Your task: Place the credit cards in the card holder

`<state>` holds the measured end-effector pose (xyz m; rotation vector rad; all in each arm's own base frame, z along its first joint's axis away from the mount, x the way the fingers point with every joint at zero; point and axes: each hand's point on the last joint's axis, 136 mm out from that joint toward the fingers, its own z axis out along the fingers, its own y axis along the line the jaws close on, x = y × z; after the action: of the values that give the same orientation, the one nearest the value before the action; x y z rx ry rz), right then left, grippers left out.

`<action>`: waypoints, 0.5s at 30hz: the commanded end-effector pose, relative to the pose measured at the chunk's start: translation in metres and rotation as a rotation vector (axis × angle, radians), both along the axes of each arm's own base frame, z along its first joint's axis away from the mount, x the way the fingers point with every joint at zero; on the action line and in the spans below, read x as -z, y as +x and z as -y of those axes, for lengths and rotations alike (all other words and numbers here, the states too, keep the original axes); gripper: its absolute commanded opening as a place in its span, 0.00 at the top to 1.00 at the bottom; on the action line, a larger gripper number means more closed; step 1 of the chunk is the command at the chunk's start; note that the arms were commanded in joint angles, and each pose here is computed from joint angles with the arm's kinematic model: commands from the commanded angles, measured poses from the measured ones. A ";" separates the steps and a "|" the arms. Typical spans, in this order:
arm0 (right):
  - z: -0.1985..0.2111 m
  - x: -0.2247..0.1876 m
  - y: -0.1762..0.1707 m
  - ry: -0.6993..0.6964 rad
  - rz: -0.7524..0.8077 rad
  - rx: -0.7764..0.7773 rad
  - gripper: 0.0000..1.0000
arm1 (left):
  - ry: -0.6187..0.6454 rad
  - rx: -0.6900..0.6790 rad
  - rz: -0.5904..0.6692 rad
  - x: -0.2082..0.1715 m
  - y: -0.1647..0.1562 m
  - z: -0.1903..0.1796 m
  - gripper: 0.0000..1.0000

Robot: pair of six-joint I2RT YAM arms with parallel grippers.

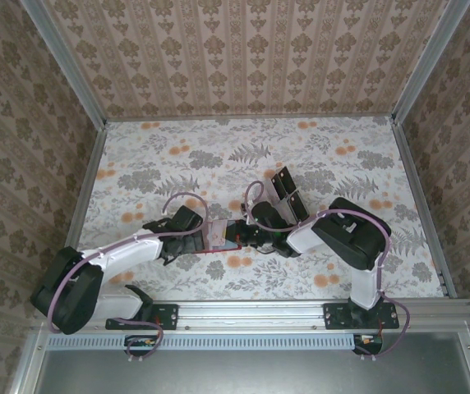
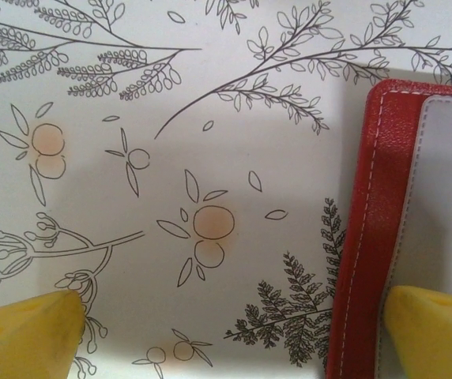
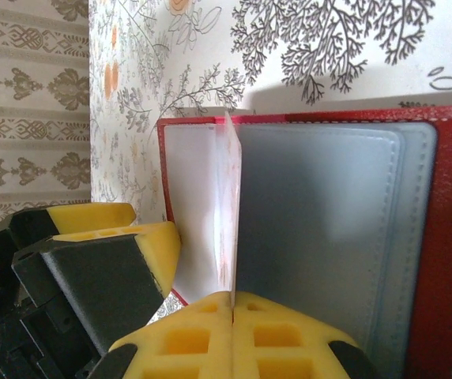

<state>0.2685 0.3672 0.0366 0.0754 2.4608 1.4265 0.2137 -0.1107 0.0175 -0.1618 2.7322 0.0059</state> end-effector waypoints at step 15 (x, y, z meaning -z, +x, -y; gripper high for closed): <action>-0.013 0.015 -0.011 0.004 -0.045 -0.022 1.00 | 0.018 -0.027 -0.057 0.016 -0.018 -0.009 0.00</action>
<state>0.2628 0.3770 0.0324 0.0868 2.4613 1.4653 0.2133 -0.1139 0.0153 -0.1938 2.7262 -0.0243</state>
